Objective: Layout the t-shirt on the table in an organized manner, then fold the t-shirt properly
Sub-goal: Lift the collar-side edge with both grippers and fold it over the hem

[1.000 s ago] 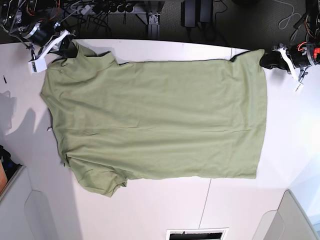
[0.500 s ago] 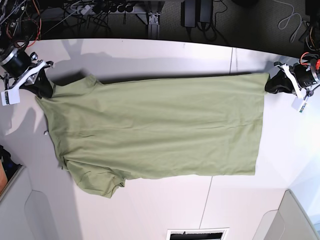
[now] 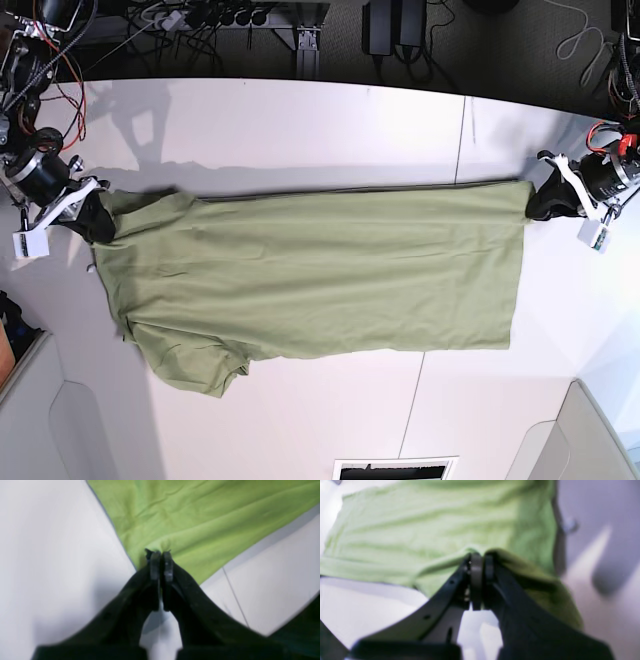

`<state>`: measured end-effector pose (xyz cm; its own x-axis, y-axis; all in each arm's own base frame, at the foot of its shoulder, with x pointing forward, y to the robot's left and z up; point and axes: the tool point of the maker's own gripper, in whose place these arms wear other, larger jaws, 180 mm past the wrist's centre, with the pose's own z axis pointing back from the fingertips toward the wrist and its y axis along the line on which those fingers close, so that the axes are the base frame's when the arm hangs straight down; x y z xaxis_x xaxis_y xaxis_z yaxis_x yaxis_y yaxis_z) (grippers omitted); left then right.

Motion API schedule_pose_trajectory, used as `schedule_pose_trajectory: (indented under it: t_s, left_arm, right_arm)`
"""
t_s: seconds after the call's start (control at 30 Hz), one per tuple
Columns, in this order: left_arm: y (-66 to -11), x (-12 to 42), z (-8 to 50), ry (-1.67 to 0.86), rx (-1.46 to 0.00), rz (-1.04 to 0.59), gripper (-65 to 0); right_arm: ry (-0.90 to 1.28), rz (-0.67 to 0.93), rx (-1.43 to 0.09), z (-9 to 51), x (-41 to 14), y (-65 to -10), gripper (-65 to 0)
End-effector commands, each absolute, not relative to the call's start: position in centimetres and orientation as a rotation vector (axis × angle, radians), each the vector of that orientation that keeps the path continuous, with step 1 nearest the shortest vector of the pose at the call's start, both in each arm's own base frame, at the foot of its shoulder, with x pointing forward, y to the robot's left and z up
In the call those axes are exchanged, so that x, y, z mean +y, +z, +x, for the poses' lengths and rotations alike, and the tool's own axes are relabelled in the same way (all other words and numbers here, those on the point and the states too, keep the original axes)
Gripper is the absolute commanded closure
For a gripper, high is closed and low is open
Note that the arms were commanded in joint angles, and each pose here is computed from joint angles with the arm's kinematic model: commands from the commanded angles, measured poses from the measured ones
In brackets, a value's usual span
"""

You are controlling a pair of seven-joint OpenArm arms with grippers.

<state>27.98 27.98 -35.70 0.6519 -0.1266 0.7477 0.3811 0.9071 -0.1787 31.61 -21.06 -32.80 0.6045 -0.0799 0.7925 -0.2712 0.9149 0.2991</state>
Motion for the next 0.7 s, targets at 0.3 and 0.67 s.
schedule_pose_trajectory:
  t_s: [0.3,0.67]
  left_arm:
    - [-34.3,31.1,32.9,-0.230,-0.944,-0.266,0.0]
    - [-37.1,27.3,35.7,-0.359,-0.910,-0.228,-18.7]
  right_arm:
    - [0.175,0.404,-0.992,38.2,-20.1,-30.8,0.0]
    - [0.164,0.440,-0.912,39.1,-19.1,-33.5,-28.1]
